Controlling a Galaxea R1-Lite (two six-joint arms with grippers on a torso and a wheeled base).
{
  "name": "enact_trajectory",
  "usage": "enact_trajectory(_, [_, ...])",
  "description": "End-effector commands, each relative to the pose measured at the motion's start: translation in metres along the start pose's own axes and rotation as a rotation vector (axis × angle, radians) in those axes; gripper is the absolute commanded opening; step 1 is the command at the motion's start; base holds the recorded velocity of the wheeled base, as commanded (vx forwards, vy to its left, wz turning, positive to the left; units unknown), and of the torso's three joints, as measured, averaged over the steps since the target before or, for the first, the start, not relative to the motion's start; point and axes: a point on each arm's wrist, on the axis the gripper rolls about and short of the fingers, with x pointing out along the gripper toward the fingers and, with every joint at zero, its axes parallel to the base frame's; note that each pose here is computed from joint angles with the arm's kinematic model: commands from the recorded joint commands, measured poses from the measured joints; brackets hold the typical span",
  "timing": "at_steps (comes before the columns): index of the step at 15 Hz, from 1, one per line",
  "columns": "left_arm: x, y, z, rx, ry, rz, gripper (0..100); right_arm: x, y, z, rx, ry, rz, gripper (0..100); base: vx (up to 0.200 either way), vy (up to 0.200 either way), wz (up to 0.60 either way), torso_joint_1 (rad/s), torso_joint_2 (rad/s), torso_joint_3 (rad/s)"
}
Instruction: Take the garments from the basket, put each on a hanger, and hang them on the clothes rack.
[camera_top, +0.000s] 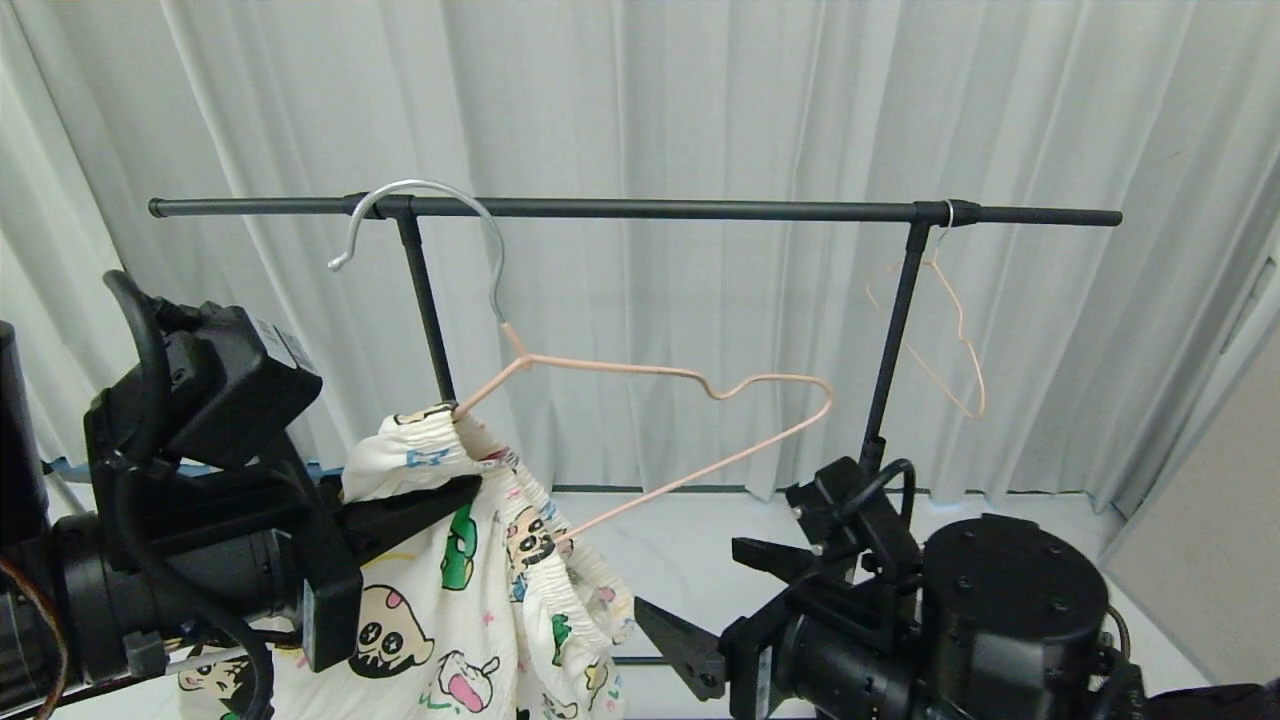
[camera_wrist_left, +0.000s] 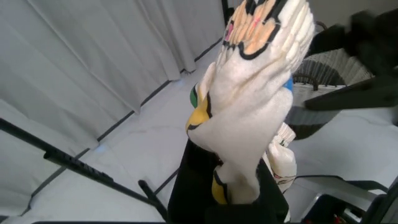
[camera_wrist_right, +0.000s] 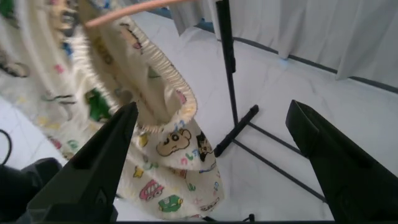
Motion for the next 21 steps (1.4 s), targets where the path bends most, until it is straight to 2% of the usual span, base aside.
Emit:
enact_trajectory(1, [0.001, -0.004, 0.003, 0.010, -0.012, -0.023, 0, 0.026, -0.002, -0.019, -0.008, 0.054, -0.022, 100, 0.000, 0.000, 0.00, 0.000, 0.00, 0.000])
enact_trajectory(6, [0.002, -0.006, 0.006, 0.016, -0.022, -0.038, 0, 0.045, -0.007, -0.037, -0.053, 0.088, -0.092, 100, 0.000, 0.000, 0.00, 0.000, 0.00, 0.000])
enact_trajectory(8, [0.002, -0.005, 0.005, 0.012, -0.016, -0.030, 0, 0.050, -0.017, -0.042, -0.087, 0.083, -0.191, 100, 0.000, 0.000, 0.00, 0.000, 0.00, 0.000])
enact_trajectory(12, [0.001, 0.001, 0.002, 0.002, 0.013, 0.050, 0, 0.054, -0.061, -0.027, -0.106, 0.021, -0.397, 100, 0.000, 0.000, 0.00, 0.000, 0.00, 0.000])
enact_trajectory(13, [0.000, 0.002, 0.000, -0.002, 0.019, 0.067, 0, 0.054, -0.076, -0.018, -0.110, -0.021, -0.441, 100, 0.000, 0.000, 0.00, 0.000, 0.00, 0.000])
enact_trajectory(15, [0.000, 0.002, -0.003, 0.003, 0.027, 0.066, 0, 0.053, -0.096, -0.006, -0.124, -0.074, -0.491, 100, 0.000, 0.000, 0.00, 0.000, 0.00, 0.000])
enact_trajectory(18, [-0.004, -0.002, -0.015, 0.064, 0.058, 0.059, 0, 0.050, -0.117, 0.006, -0.133, -0.114, -0.550, 100, 0.000, 0.000, 0.00, 0.000, 0.00, 0.000])
enact_trajectory(21, [-0.005, -0.006, -0.024, 0.072, 0.086, 0.054, 0, 0.045, -0.126, 0.015, -0.143, -0.145, -0.577, 100, 0.000, 0.000, 0.00, 0.000, 0.00, 0.000])
